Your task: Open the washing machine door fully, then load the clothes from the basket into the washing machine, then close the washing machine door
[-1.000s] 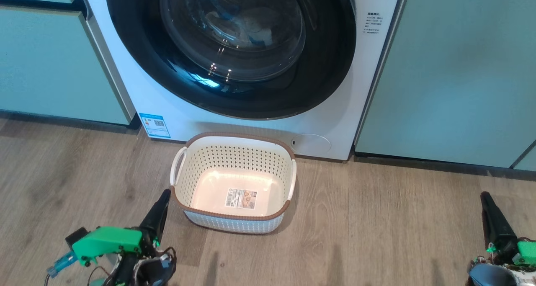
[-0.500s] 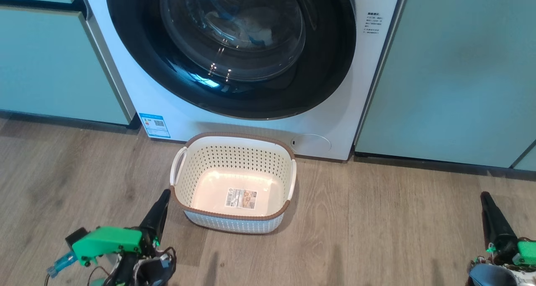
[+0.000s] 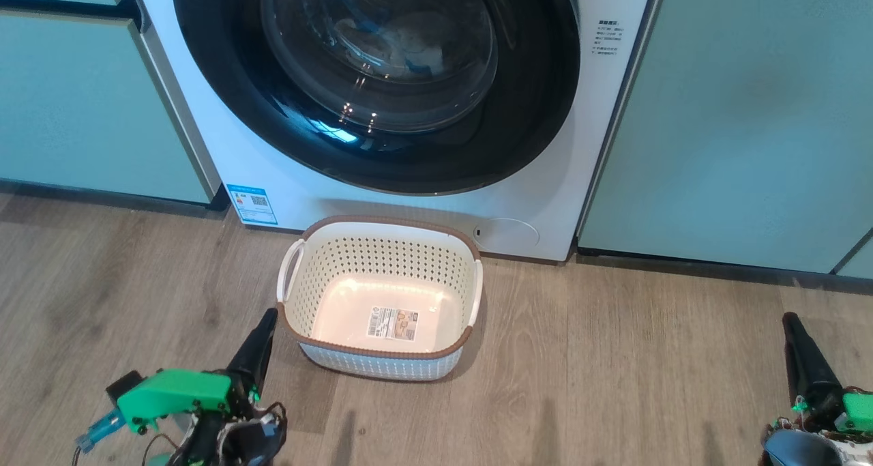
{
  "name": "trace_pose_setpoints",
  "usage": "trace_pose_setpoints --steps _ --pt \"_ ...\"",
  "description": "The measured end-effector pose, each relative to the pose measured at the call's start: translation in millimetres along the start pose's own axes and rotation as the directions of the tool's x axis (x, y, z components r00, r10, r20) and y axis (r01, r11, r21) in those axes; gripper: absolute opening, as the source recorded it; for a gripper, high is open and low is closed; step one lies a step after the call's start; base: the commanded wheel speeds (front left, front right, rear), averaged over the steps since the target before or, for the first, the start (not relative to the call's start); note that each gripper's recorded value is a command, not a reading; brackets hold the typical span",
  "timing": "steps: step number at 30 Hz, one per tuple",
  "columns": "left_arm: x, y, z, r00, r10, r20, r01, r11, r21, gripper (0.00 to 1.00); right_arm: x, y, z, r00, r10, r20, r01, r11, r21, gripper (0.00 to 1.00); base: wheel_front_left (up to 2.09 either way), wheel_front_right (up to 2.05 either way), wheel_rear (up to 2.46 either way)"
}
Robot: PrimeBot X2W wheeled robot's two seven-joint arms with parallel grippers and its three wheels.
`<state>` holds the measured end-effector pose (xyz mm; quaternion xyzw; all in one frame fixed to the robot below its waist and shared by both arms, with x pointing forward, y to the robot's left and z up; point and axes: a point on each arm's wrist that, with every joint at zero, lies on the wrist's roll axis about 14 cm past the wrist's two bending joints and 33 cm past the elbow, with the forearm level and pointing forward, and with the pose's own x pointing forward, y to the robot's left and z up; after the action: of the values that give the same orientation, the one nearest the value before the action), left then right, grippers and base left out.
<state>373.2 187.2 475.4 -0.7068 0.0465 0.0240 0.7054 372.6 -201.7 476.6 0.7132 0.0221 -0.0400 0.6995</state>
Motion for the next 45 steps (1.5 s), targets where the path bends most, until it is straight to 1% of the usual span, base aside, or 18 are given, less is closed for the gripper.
trace_pose_setpoints --steps 45 --pt "0.0 0.0 0.6 1.000 0.000 0.002 0.000 1.000 -0.001 0.00 0.0 0.0 0.1 1.000 0.000 0.000 0.000 1.000 0.000 0.00 0.00 0.00 0.00"
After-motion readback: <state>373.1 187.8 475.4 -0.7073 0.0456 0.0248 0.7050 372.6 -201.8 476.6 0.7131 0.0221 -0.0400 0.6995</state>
